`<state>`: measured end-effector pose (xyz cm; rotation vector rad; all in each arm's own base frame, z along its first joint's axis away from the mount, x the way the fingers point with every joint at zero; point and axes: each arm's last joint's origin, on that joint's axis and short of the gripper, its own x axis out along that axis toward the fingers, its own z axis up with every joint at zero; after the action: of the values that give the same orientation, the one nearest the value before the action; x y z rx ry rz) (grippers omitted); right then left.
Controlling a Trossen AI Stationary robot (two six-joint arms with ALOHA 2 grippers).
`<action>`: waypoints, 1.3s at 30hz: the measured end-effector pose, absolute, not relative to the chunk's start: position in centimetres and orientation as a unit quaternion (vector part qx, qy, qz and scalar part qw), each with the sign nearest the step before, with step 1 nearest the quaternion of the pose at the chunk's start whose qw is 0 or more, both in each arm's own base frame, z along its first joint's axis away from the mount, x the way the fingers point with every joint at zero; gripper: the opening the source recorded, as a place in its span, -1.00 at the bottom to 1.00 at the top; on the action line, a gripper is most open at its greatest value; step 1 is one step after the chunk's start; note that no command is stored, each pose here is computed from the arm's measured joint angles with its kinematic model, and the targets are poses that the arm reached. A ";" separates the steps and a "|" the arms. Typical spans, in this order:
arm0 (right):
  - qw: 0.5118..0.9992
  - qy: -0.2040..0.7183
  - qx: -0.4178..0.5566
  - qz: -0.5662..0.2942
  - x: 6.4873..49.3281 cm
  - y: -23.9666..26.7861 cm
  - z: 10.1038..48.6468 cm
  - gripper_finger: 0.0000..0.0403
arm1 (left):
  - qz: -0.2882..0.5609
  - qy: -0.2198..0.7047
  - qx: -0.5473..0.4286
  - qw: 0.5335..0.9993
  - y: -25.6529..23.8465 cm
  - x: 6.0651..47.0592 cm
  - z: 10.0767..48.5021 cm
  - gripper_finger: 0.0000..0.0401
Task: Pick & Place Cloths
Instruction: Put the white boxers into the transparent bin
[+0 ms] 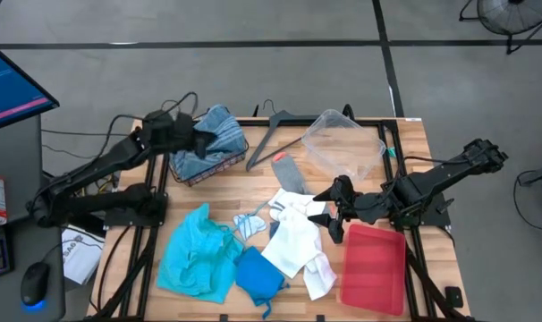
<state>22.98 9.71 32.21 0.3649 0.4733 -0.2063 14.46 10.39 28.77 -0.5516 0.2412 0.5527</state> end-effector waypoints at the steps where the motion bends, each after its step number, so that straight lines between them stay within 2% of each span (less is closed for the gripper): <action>1: 0.950 0.233 0.180 -0.101 23.0 9.7 32.2 0.53 | 0.215 0.113 -0.260 0.934 9.9 14.9 29.1 -0.58; 4: 0.949 0.240 0.176 -0.103 22.9 9.7 32.1 0.53 | 0.063 0.102 -0.236 0.964 7.6 16.2 30.0 -0.59; 6: 0.945 0.255 0.173 -0.111 22.9 9.7 31.6 0.53 | -0.008 0.093 -0.221 0.971 5.9 17.0 30.5 -0.58; 12: 0.910 0.340 0.179 -0.156 24.4 9.5 28.4 0.53 | -0.126 0.000 -0.191 0.973 1.2 17.7 33.0 -0.54; 18: 0.868 0.422 0.206 -0.159 27.1 9.5 24.5 0.53 | -0.116 -0.105 -0.167 0.973 -1.4 15.9 35.2 -0.59; 24: 0.832 0.486 0.202 -0.178 28.9 9.5 20.6 0.53 | -0.092 -0.138 -0.170 0.971 -2.0 14.6 36.0 -0.62; 34: 0.783 0.553 0.182 -0.216 30.0 10.0 15.6 0.53 | -0.095 -0.144 -0.173 0.970 -2.1 14.2 36.2 -0.62; 37: 0.772 0.574 0.162 -0.219 30.3 10.4 14.6 0.46 | -0.095 -0.143 -0.173 0.970 -2.1 14.2 36.1 -0.62; 39: 0.772 0.579 0.151 -0.212 30.7 10.8 14.6 0.31 | -0.095 -0.144 -0.173 0.970 -2.1 14.2 36.1 -0.62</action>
<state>30.74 10.78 14.64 0.3264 1.2555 -0.4605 14.17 -2.07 36.14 -0.3498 -0.2900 -0.1917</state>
